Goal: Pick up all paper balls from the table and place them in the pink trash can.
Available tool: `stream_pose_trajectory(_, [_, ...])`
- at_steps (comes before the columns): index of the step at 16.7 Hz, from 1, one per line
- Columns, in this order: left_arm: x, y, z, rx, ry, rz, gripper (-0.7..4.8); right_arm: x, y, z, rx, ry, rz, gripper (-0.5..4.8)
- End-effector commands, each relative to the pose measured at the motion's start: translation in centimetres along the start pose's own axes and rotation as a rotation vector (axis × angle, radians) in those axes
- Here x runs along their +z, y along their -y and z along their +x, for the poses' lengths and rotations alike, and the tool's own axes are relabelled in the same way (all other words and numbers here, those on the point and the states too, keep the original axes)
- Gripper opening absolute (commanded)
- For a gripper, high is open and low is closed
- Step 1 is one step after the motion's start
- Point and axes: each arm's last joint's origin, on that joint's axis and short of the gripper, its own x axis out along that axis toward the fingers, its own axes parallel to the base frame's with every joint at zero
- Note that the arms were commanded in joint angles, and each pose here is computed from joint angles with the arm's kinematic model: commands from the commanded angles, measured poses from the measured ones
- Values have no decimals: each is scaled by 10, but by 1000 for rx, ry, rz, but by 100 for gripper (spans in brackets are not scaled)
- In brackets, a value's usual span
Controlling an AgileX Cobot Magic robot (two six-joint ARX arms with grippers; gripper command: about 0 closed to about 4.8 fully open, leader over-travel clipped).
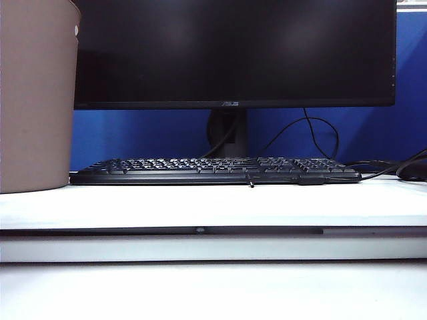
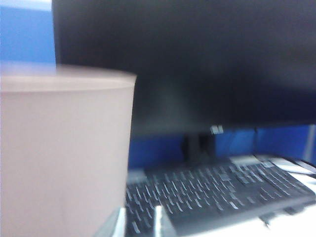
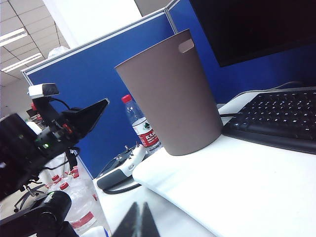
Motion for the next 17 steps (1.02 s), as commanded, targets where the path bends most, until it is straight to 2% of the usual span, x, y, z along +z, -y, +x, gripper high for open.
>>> stream_pose_trajectory(1, [-16,-1,2,29,7,89,89,2,-2,0,9,7,-17,-1])
stream_pose_trajectory(5, [-34,-6,3,124,-46,72,89,2,-2,0,8,7,-17,-1])
stream_pose_trajectory(8, [-41,-16,2,169,-65,41,89,2,-2,0,8,7,-17,-1])
stream_pose_trajectory(11, [-47,-26,-1,225,-85,50,89,2,-2,0,8,7,-17,-1])
stream_pose_trajectory(16, [-62,-28,-3,247,-159,54,89,2,-2,0,8,7,-17,-1])
stream_pose_trajectory(17, [-63,-29,-3,284,-164,52,89,2,-2,0,8,7,-17,-1])
